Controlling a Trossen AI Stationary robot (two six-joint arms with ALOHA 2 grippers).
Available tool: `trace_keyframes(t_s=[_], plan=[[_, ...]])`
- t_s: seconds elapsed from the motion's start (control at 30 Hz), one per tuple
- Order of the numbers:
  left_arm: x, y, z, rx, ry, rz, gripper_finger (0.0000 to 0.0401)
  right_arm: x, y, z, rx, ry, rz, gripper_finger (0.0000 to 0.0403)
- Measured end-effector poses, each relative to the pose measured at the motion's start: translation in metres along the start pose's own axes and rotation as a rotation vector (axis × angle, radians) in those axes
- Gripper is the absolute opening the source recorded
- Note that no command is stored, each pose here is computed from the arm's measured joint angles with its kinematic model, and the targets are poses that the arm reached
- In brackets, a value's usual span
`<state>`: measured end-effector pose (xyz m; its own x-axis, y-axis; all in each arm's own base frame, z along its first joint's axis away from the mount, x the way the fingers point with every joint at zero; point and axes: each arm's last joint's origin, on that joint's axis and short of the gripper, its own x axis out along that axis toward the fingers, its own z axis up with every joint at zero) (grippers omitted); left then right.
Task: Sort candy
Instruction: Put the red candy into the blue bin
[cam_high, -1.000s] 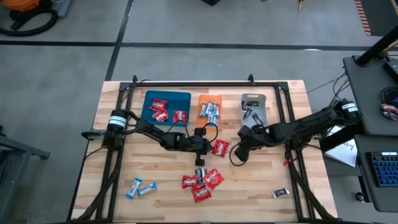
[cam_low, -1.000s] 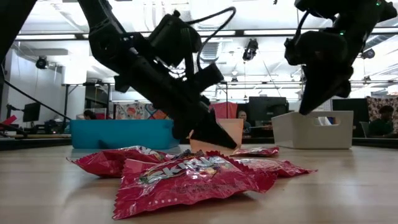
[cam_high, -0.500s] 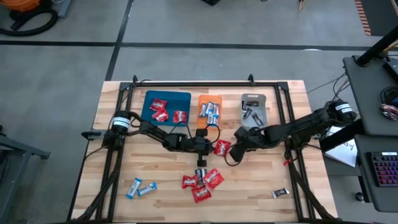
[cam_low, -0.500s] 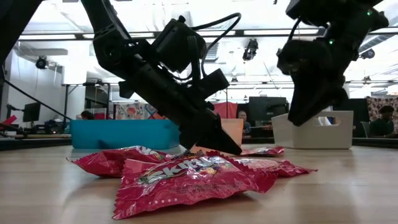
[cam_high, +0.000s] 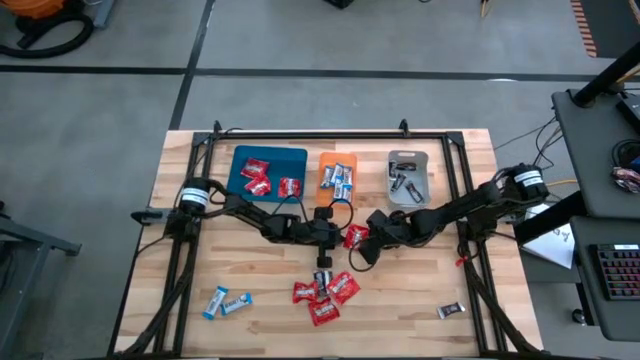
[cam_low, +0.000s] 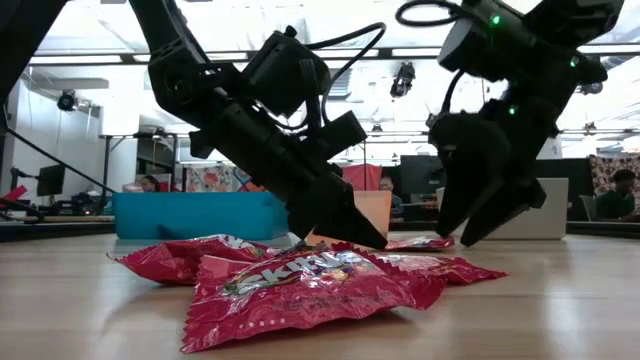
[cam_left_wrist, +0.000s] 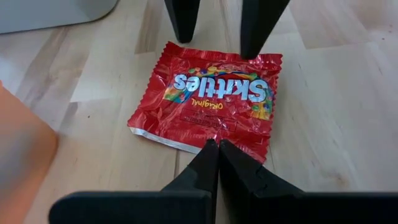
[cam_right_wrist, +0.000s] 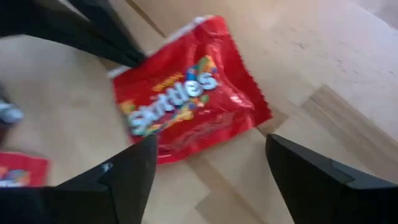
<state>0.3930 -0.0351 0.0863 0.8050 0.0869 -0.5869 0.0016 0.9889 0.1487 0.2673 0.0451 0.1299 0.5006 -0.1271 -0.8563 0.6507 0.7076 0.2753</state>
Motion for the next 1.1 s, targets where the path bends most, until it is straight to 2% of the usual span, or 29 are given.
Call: trace_keyframes(t_s=[0.17,0.33,0.6,0.7,0.9,1.1], plan=[[0.000,0.000,0.000,-0.001,-0.001,-0.001,0.0000,0.012,0.000,0.000,-0.022,-0.029,-0.011,0.0297],[0.000,0.000,0.000,-0.001,-0.002,-0.002,0.0000,0.014,0.003,0.003,-0.050,-0.067,0.005,0.0283],[0.000,0.000,-0.001,-0.001,-0.002,-0.002,0.0000,0.013,0.013,0.011,-0.087,-0.161,0.086,0.0222],[0.000,0.000,-0.001,-0.001,-0.002,-0.002,0.0000,0.017,0.012,0.012,-0.096,-0.163,0.080,0.0194],[0.000,0.000,-0.001,-0.004,0.003,-0.003,0.0000,0.015,0.009,0.014,-0.267,-0.207,0.018,0.0161],[0.000,0.000,-0.003,-0.004,0.015,-0.004,0.0000,0.011,0.011,0.016,-0.549,-0.220,0.001,0.0186]])
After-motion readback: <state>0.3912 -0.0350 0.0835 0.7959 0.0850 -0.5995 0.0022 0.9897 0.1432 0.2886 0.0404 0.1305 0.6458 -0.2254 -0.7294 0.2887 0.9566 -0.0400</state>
